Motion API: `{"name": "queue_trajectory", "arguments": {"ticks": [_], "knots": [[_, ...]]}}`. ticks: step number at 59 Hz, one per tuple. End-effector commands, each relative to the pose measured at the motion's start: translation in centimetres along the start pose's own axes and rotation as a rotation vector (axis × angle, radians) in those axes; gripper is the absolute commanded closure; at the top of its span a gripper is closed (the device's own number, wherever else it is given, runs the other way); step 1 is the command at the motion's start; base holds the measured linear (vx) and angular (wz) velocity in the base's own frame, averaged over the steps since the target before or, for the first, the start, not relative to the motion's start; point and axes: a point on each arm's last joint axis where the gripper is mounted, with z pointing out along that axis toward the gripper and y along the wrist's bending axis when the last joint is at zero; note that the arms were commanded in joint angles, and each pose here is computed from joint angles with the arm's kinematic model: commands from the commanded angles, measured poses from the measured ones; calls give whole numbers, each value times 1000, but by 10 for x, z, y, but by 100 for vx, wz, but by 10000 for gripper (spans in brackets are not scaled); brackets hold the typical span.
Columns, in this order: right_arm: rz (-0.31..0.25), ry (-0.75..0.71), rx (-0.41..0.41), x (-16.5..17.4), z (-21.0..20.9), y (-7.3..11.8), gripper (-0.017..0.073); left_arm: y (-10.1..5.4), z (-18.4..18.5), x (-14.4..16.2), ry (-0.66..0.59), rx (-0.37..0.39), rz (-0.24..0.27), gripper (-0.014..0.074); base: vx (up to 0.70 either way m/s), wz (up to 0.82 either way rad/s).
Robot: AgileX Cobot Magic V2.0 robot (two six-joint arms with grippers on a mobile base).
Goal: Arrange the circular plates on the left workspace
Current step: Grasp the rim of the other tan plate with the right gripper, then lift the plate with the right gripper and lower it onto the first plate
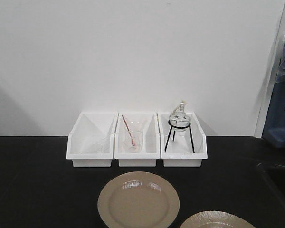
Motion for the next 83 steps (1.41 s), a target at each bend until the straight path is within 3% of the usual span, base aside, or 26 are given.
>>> {"name": "queue_trajectory", "arguments": {"ticks": [1, 10, 31, 36, 46, 62, 68, 76, 83], "knots": [[-19, -14, -92, -6, -3, 10, -20, -6, -3, -11, -69, 36, -22, 597, 0, 0], [1, -12, -122, -7, 3, 6, 56, -4, -3, -12, -86, 16, -23, 597, 0, 0], [-93, 43, -113, -2, 30, 26, 188, -3, -3, -13, -97, 3, -23, 597, 0, 0], [-81, 33, -100, -3, 31, 27, 279, -3, -3, -13, -93, 7, -23, 597, 0, 0], [-68, 24, -106, -4, 31, 27, 575, -3, -3, -13, -89, 12, -23, 597, 0, 0], [-66, -78, -140, -8, 12, 42, 567, -3, -3, -12, -82, 9, -19, 597, 0, 0], [-42, -164, -173, -13, -5, 54, 566, -3, -3, -12, -82, 9, -19, 597, 0, 0], [-83, -235, -195, -19, -25, 74, 564, -3, -3, -12, -82, 9, -19, 597, 0, 0], [-74, -279, -263, -25, -38, 92, 564, -3, -3, -13, -87, 3, -19, 597, 0, 0]]}}
